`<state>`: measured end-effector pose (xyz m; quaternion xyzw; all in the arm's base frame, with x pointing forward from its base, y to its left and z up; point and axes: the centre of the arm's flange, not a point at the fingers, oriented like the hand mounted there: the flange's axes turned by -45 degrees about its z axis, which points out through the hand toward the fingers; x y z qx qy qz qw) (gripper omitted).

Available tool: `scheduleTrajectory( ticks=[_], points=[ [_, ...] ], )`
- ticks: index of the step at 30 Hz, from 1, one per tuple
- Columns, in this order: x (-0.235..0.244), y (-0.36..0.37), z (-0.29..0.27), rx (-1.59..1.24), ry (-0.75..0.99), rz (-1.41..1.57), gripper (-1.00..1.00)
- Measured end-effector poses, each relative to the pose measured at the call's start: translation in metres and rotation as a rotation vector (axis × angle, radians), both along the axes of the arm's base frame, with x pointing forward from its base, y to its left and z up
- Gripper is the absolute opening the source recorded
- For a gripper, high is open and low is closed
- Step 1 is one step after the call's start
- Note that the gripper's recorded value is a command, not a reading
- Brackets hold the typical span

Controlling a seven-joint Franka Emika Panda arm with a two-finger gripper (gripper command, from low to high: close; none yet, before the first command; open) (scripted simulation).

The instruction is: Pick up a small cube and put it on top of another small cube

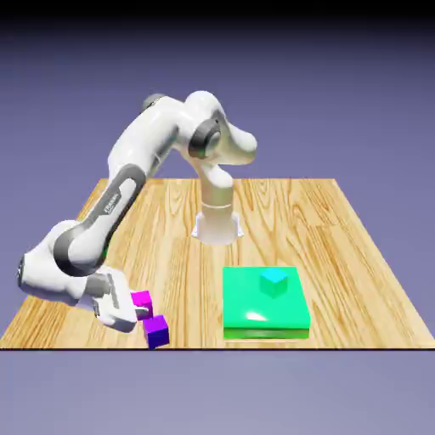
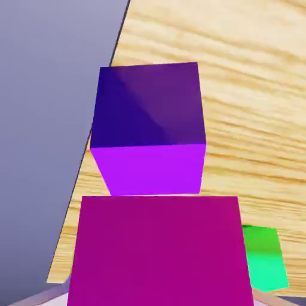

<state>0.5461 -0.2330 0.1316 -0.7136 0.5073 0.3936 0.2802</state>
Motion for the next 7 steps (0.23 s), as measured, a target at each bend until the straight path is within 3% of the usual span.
scheduleTrajectory(
  ticks=[1, 7],
  points=[
    [0.000, 0.000, 0.000, 0.000, 0.000, 0.000, 1.00],
    [0.014, -0.040, 0.046, 0.000, 0.000, 0.001, 1.00]
  ],
)
